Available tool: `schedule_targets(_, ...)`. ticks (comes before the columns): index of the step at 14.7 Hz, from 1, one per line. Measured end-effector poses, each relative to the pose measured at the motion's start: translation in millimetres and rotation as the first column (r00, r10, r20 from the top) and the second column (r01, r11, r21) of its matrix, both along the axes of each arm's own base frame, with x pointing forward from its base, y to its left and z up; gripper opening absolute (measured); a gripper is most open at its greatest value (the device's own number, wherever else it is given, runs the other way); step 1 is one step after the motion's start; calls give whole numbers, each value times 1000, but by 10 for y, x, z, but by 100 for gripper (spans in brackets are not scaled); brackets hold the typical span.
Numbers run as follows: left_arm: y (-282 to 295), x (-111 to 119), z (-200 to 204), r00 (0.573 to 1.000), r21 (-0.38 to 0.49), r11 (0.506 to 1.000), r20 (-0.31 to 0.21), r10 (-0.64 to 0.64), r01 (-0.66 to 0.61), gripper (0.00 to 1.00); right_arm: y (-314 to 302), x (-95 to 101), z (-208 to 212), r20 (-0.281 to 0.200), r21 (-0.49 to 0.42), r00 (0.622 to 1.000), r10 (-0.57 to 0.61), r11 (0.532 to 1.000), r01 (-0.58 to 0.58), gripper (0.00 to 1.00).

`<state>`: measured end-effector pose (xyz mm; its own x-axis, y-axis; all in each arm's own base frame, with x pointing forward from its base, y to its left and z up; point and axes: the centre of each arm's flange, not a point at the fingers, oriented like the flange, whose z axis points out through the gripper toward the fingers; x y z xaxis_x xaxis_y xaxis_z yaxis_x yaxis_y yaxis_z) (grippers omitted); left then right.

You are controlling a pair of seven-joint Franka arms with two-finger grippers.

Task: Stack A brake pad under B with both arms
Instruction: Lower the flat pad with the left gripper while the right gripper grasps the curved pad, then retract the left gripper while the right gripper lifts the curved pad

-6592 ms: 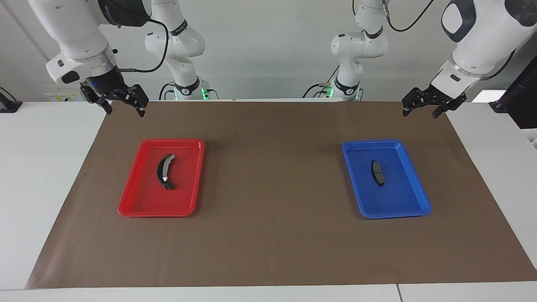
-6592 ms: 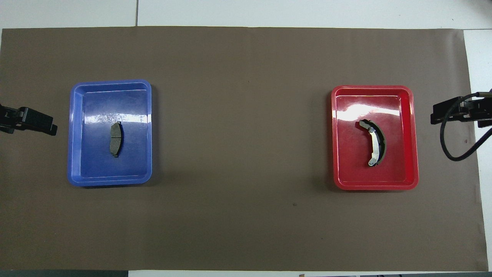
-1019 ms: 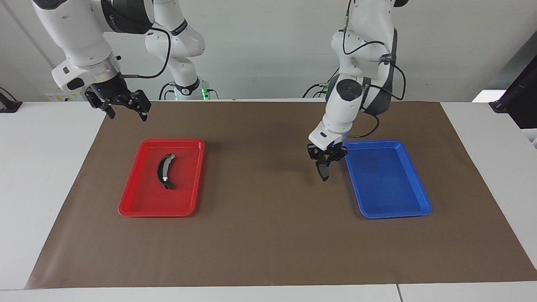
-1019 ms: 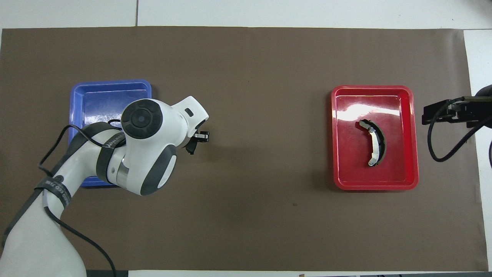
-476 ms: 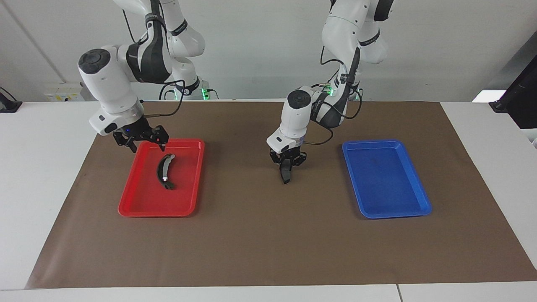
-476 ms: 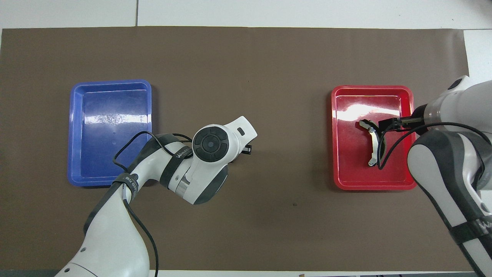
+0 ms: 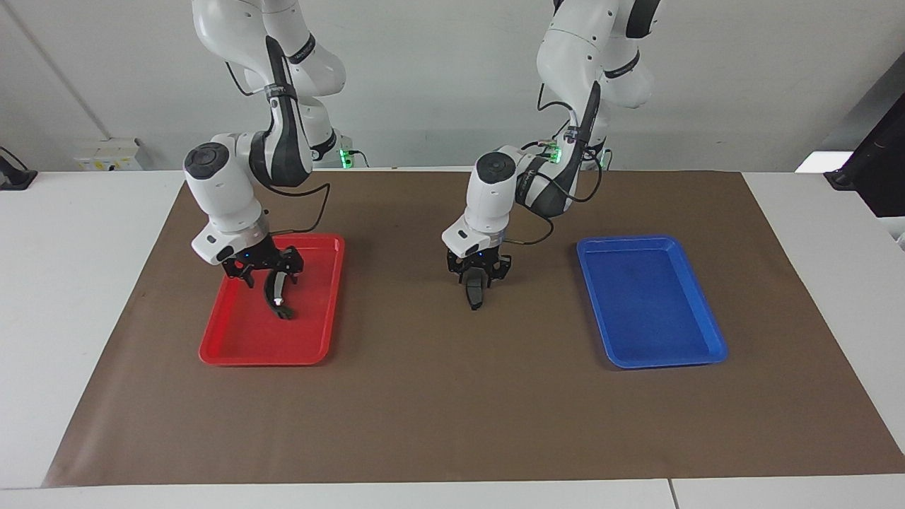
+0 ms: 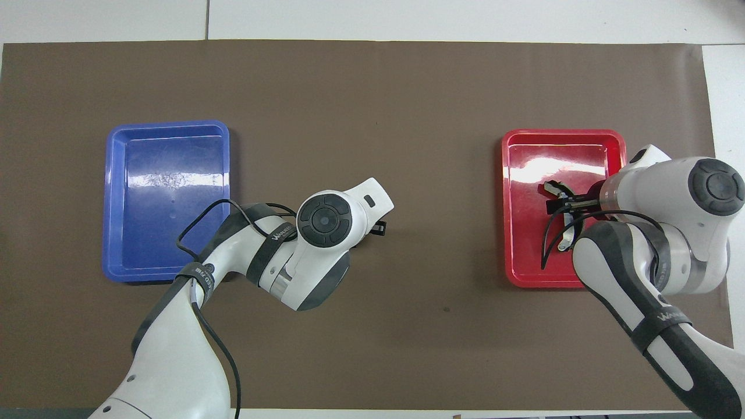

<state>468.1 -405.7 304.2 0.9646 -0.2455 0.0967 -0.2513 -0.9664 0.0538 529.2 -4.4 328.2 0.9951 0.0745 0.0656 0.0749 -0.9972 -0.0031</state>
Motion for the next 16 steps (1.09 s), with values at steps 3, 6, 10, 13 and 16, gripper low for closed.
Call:
schedule_targets(3,265,203,386,999,-6,999,11,52,-51,98,-21,-50,-148,-19,-1,1000,11,1000,-11,100)
schedule_targets(6,1086,550,1033,996,3,996,9,93,-93,98,-27,-73,-239,-29,-1,1000,10,1000,-10,98)
schedule_targets(10,2274,814,1640,985,7,985,16,170,-170,98,-60,-76,-258,-31,-1,999,4,1000,-4,94)
schedule_targets(13,3061,814,2024,983,19,983,6,185,-185,98,-80,-99,-295,-39,-1,999,0,1000,0,91)
schedule_targets(16,3583,754,2466,986,44,987,-57,154,-152,98,-96,-133,-346,-49,-1,999,2,1000,-2,88)
